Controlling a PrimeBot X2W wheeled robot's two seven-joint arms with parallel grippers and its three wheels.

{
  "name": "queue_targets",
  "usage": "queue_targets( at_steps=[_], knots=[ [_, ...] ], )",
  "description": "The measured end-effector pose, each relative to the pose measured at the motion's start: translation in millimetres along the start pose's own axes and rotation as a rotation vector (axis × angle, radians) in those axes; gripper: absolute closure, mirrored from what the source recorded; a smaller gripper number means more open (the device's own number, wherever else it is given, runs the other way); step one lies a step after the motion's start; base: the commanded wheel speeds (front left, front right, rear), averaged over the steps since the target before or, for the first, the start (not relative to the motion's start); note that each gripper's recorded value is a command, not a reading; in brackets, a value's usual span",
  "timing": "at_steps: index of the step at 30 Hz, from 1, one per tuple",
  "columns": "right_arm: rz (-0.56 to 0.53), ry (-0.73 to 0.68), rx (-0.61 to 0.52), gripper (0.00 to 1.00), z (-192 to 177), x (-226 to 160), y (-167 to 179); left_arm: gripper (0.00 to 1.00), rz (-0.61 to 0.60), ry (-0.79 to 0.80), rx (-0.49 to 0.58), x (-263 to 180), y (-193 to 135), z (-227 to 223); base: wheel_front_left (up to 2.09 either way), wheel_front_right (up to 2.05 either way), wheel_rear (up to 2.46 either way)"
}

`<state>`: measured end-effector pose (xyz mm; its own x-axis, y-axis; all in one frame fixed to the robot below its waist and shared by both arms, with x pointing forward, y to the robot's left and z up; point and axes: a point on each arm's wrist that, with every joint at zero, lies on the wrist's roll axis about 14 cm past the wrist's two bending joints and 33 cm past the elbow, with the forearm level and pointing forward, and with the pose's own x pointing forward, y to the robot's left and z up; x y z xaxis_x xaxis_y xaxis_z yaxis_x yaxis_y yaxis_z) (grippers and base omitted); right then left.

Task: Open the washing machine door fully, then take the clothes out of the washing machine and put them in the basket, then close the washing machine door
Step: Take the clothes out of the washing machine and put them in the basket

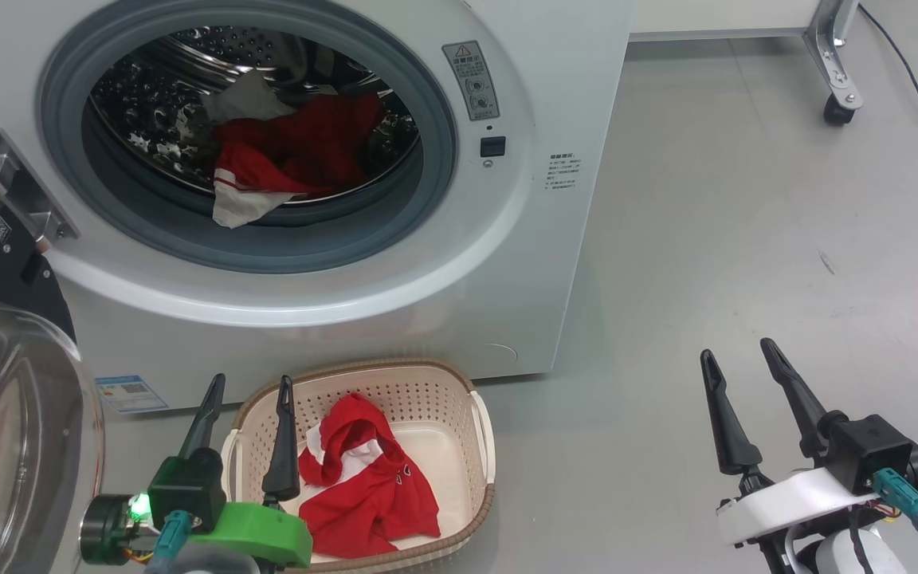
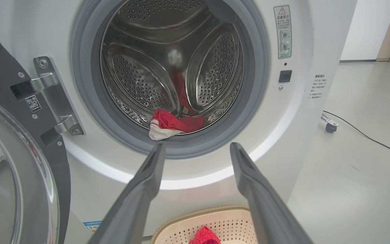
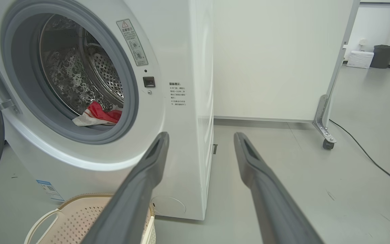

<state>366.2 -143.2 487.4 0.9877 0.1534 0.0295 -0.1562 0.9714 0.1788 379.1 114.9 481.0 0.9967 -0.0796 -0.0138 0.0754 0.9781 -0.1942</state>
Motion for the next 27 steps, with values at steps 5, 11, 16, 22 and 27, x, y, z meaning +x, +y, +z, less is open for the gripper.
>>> queue_targets(
  at_steps=[5,11,16,22,27],
  knots=[
    [-0.005,-0.001,0.002,0.00,0,-1,-1,0.00,-0.005,-0.002,-0.001,1,-1,1,0.00,0.00,0.00],
    [-0.012,0.003,0.004,0.00,-1,-2,-2,0.00,-0.008,0.001,-0.001,2,-2,0,0.00,0.00,0.00],
    [-0.014,0.006,0.006,0.00,-2,-1,-3,0.00,0.000,0.005,0.000,3,1,-2,0.00,0.00,0.00],
    [-0.016,0.014,0.008,0.00,-5,2,-4,0.00,0.005,0.021,-0.002,5,3,-7,0.00,0.00,0.00],
    [-0.018,0.028,0.010,0.00,-10,4,-6,0.00,0.001,0.053,-0.029,11,1,-17,0.00,0.00,0.00]
  ],
)
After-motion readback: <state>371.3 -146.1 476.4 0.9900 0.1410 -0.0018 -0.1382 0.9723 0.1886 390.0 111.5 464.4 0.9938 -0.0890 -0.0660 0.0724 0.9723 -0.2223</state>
